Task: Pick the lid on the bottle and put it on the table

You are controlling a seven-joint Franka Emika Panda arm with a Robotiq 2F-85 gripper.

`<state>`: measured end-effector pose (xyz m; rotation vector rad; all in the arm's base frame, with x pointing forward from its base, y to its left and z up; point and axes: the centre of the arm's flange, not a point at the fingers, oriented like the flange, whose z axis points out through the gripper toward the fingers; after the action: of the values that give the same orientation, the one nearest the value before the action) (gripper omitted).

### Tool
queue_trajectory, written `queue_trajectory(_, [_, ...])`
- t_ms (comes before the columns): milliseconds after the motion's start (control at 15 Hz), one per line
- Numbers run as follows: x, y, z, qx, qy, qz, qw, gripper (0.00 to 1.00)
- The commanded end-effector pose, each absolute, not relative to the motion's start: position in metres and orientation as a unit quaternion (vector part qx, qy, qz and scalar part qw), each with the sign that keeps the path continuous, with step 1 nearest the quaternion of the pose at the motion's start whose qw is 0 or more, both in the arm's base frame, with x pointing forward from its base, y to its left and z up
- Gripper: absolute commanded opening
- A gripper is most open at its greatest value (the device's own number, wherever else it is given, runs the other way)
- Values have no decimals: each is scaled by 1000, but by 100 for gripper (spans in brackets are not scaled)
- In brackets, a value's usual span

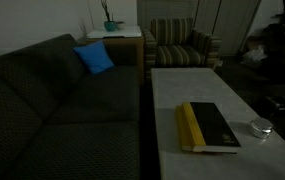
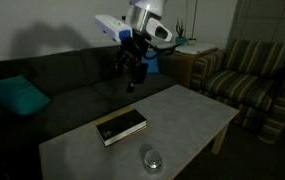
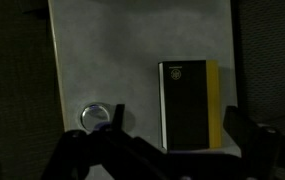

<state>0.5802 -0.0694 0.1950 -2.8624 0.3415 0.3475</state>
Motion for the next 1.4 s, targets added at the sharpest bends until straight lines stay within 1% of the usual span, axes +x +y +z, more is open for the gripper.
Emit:
queue_trajectory(0, [603, -71, 128, -974, 152, 138, 98, 100])
queue_trajectory(200, [602, -74, 75, -964, 154, 200, 86, 100])
queue_trajectory(267, [583, -68, 100, -970, 152, 171, 87, 100])
queue_trajectory(467, [584, -70, 68, -966, 152, 192, 81, 100])
queue_trajectory(667, [589, -71, 71, -966, 152, 192, 82, 100])
queue_trajectory(733, [589, -70, 72, -969, 143, 187, 72, 100])
queue_trajectory(933, [605, -73, 51, -973, 135, 181, 52, 100])
queue_trajectory(1333, [639, -89, -8, -971, 134, 192, 38, 100])
